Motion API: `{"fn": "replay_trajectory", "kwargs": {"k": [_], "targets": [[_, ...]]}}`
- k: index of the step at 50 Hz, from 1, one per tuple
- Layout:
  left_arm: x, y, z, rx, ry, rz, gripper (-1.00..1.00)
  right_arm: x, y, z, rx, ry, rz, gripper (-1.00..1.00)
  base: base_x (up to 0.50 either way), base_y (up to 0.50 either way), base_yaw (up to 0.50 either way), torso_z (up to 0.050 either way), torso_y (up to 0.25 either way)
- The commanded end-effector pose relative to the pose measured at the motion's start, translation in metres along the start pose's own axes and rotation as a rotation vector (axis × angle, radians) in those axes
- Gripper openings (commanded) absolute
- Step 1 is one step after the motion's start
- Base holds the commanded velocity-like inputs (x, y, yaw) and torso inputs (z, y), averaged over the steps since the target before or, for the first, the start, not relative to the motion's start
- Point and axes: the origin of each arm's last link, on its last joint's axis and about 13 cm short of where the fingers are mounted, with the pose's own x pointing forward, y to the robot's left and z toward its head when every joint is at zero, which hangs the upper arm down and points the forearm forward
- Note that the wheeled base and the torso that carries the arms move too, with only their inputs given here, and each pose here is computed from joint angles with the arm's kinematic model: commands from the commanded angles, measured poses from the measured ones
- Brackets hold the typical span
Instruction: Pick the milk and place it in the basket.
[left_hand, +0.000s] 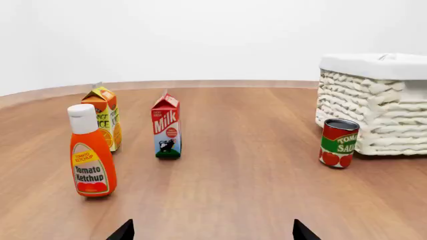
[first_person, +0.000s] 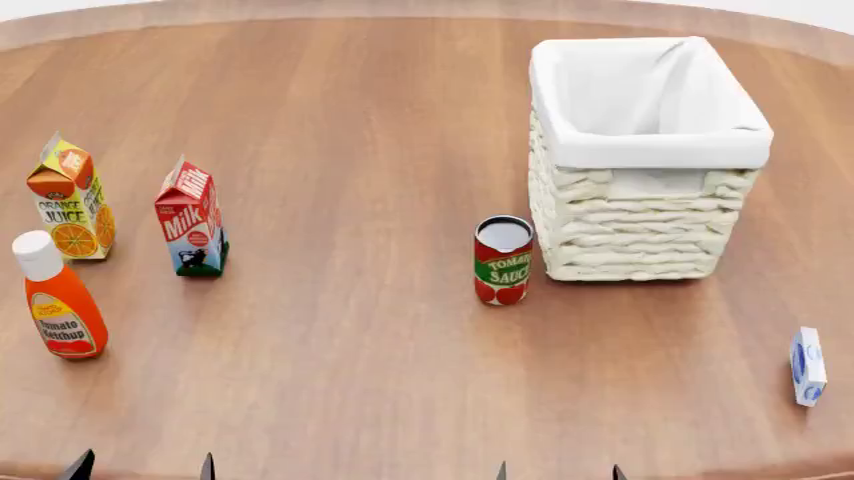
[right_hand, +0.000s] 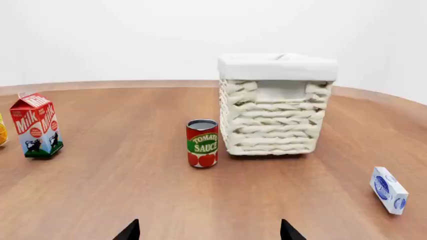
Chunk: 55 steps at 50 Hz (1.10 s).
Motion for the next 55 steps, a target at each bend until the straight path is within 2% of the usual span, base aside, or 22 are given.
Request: {"fn": "replay_trajectory", "kwargs": {"k": [1, 5, 6, 8, 9, 20, 37, 38, 39, 40, 55], "targets": [[-0.0001, 0.0, 0.0002, 0.0, 0.0, 0.0, 1.0, 0.0001, 0.0001, -0.0002, 0.006, 0.001, -0.003, 1.0, 0.0, 0.0, 0.0, 0.0, 0.0], [0.0, 0.0, 0.0001, -0.001, 0.0, 0.001, 1.0, 0.0003, -0.0004, 0.0, 0.009, 0.003, -0.018, 1.0, 0.0, 0.0, 0.0, 0.0, 0.0], [0.0, 0.0, 0.0001, -0.001, 0.0, 0.001, 1.0, 0.0009, -0.0001, -0.0026, -0.04, 0.019, -0.031, 1.0, 0.0, 0.0, 0.0, 0.0, 0.0], [-0.0001, -0.0002, 0.0001, 0.0, -0.001, 0.0, 1.0, 0.001, 0.0001, -0.0021, -0.025, 0.019, -0.031, 1.0, 0.0, 0.04, 0.0, 0.0, 0.0], [-0.0001, -0.0001, 0.0001, 0.0, -0.001, 0.0, 1.0, 0.0011, 0.0002, -0.0022, -0.044, 0.025, -0.042, 1.0, 0.0, 0.5, 0.0, 0.0, 0.0], [0.0, -0.0002, -0.0003, 0.001, 0.0, 0.0, 1.0, 0.0016, 0.0001, -0.004, -0.051, 0.04, -0.046, 1.0, 0.0, 0.5, 0.0, 0.0, 0.0], [0.0002, -0.0005, -0.0003, 0.0, 0.0, 0.002, 1.0, 0.0022, 0.0009, -0.0049, -0.054, 0.049, -0.044, 1.0, 0.0, 0.5, 0.0, 0.0, 0.0], [0.0001, -0.0005, -0.0003, 0.0, 0.0, 0.002, 1.0, 0.0019, 0.0009, -0.0041, -0.011, 0.029, -0.035, 1.0, 0.0, 0.5, 0.0, 0.0, 0.0], [0.0, -0.0005, -0.0002, 0.0, 0.0, 0.002, 1.0, 0.0013, 0.0005, -0.0029, 0.045, 0.024, -0.019, 1.0, 0.0, 0.19, 0.0, 0.0, 0.0], [-0.0001, -0.0005, -0.0003, 0.0, 0.0, 0.001, 1.0, 0.0013, 0.0004, -0.0021, -0.005, 0.025, -0.029, 1.0, 0.0, 0.0, 0.0, 0.0, 0.0], [-0.0007, -0.0004, -0.0002, 0.001, -0.002, 0.0, 1.0, 0.0007, 0.0025, -0.0031, -0.031, 0.036, -0.018, 1.0, 0.0, 0.0, 0.0, 0.0, 0.0]]}}
